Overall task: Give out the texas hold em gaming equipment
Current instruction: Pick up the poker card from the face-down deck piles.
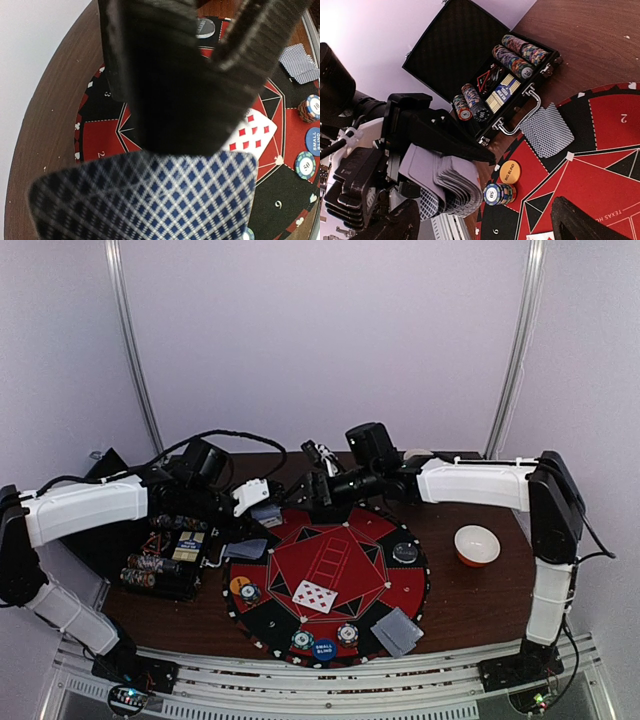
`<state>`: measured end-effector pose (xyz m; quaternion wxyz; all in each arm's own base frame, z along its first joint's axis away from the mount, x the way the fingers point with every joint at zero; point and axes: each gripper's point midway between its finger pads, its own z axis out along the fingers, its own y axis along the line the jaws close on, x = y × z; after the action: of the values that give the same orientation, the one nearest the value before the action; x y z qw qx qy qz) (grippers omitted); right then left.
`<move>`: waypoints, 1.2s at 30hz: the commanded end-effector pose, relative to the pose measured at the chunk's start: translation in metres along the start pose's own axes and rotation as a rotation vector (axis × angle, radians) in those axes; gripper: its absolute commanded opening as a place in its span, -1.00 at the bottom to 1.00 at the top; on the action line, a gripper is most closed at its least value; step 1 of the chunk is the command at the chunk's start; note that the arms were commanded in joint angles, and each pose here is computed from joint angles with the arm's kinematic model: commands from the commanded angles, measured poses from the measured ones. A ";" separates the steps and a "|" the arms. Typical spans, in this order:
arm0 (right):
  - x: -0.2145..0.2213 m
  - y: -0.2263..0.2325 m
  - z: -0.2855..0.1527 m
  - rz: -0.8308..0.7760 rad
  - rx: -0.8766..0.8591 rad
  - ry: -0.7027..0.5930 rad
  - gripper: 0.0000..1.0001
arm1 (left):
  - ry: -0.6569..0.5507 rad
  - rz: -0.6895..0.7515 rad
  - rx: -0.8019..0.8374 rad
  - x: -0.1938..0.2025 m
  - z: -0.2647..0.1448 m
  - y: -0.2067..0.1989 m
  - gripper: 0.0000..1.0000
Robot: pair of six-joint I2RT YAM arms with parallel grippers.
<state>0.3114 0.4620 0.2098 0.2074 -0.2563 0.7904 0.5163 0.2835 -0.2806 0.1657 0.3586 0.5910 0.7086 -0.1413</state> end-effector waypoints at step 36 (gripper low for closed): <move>-0.003 0.010 -0.001 -0.070 0.064 -0.003 -0.45 | -0.006 -0.005 -0.030 -0.009 0.002 0.011 -0.29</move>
<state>0.3076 0.4759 0.2064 0.2217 -0.2781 0.7955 0.4906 0.2863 -0.2785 0.1596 0.3491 0.5873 0.7178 -0.1337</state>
